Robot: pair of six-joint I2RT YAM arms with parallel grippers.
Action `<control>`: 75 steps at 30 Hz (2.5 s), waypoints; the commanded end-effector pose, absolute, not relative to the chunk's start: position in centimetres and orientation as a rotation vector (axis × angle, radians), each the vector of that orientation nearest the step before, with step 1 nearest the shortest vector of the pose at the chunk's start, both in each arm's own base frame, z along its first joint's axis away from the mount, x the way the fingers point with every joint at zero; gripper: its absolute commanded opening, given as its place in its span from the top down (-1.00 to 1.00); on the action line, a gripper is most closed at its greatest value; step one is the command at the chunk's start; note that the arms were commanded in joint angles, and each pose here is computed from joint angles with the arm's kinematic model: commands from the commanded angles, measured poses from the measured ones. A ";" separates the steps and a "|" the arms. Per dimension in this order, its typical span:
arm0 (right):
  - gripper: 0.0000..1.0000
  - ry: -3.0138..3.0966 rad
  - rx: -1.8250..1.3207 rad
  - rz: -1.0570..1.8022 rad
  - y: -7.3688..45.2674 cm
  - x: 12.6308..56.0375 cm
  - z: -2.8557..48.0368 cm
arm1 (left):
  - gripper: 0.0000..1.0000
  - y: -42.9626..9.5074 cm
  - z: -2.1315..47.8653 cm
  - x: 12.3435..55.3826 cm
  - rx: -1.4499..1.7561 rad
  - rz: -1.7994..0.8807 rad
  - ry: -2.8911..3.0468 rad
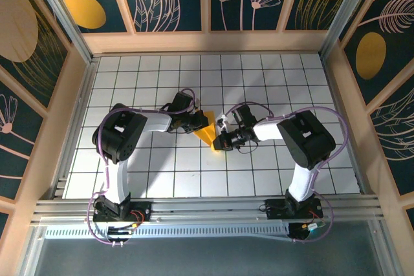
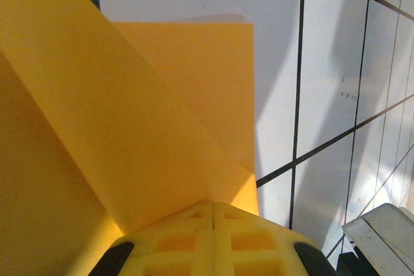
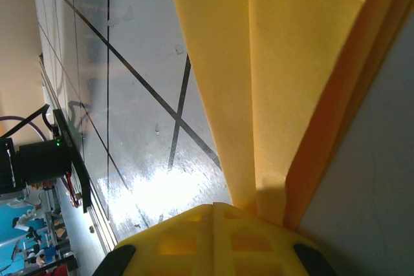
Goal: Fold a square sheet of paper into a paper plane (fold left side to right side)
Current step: Fourth fold the wing at the center of the table.
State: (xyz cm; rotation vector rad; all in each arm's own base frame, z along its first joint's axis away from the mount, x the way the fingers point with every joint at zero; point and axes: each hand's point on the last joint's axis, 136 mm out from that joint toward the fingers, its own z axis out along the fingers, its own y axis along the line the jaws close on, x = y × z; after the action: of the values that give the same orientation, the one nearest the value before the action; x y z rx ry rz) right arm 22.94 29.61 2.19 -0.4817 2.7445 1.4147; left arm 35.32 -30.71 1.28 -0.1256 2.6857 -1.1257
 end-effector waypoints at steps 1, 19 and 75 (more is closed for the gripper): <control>1.00 2.813 -0.472 1.365 28.9 21.9 0.9 | 1.00 -27.5 -3.7 33.5 -0.225 -0.892 2.841; 1.00 2.692 -0.522 1.397 29.9 23.6 4.9 | 1.00 -27.6 -3.5 33.5 -0.221 -0.896 2.838; 1.00 2.820 -0.516 1.265 29.2 23.1 1.0 | 1.00 -27.6 -3.7 33.5 -0.225 -0.897 2.837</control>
State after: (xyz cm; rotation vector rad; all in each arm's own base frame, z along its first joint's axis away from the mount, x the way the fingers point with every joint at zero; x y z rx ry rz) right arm 24.73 30.39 1.94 -0.5109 2.7363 1.3388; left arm 35.34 -30.71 1.29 -0.1262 2.6854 -1.1256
